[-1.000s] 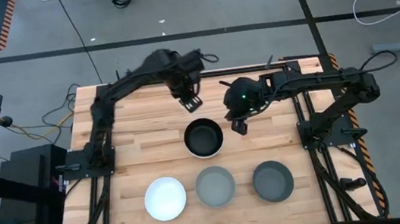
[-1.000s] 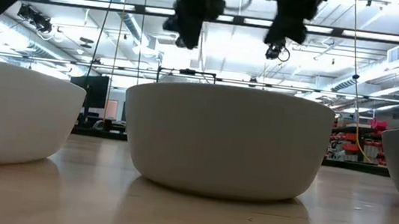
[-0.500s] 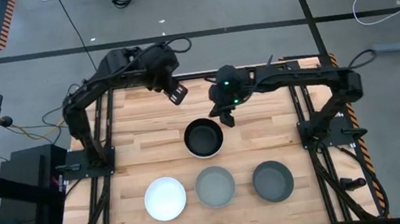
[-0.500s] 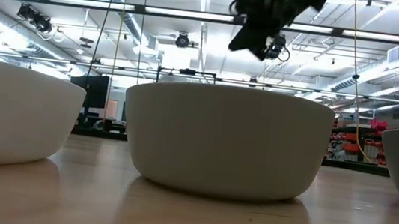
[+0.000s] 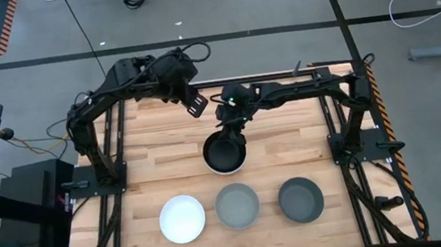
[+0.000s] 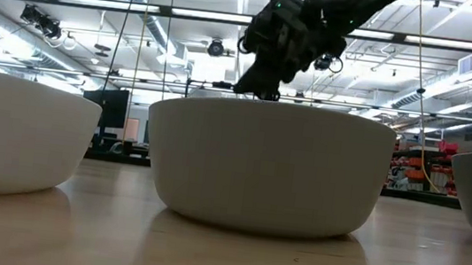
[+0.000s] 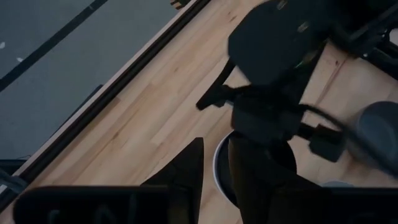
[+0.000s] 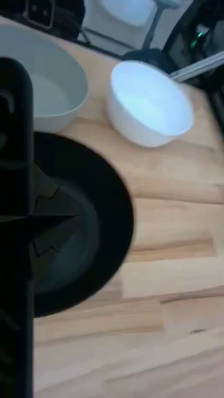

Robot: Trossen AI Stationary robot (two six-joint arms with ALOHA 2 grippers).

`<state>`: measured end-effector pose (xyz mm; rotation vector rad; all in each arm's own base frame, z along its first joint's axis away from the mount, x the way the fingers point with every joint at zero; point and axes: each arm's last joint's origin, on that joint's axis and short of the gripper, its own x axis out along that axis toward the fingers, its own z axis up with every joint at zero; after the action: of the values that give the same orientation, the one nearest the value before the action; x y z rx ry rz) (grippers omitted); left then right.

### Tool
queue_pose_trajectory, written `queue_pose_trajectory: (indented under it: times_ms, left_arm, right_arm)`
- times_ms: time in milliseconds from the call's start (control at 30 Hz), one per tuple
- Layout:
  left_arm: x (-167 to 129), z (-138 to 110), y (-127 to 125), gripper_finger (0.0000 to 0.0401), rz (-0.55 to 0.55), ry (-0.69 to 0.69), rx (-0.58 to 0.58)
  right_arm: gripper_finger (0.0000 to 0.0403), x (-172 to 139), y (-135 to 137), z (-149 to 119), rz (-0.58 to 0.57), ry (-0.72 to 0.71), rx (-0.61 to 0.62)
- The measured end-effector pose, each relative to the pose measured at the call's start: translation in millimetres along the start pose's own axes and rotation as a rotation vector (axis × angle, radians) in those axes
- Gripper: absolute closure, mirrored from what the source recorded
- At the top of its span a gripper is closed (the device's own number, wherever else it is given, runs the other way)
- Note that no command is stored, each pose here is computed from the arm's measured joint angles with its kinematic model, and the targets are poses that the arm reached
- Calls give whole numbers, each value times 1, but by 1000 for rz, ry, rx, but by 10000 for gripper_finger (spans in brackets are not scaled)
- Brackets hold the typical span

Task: Nest bowls inside each other
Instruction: Stack the black bowl on top of the white bowl

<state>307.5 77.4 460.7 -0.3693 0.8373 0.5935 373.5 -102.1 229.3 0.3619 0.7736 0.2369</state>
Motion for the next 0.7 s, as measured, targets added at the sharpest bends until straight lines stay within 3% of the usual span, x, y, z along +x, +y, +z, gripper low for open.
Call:
queue_pose_trajectory:
  times_ms: [400, 700]
  left_arm:
    - [0, 6, -2, 325, -17, -60, -14]
    - [0, 6, -2, 319, -20, -64, -22]
  right_arm:
    - [402, 4, -26, 2, 14, -62, 22]
    - [403, 15, -41, -8, 53, -22, 63]
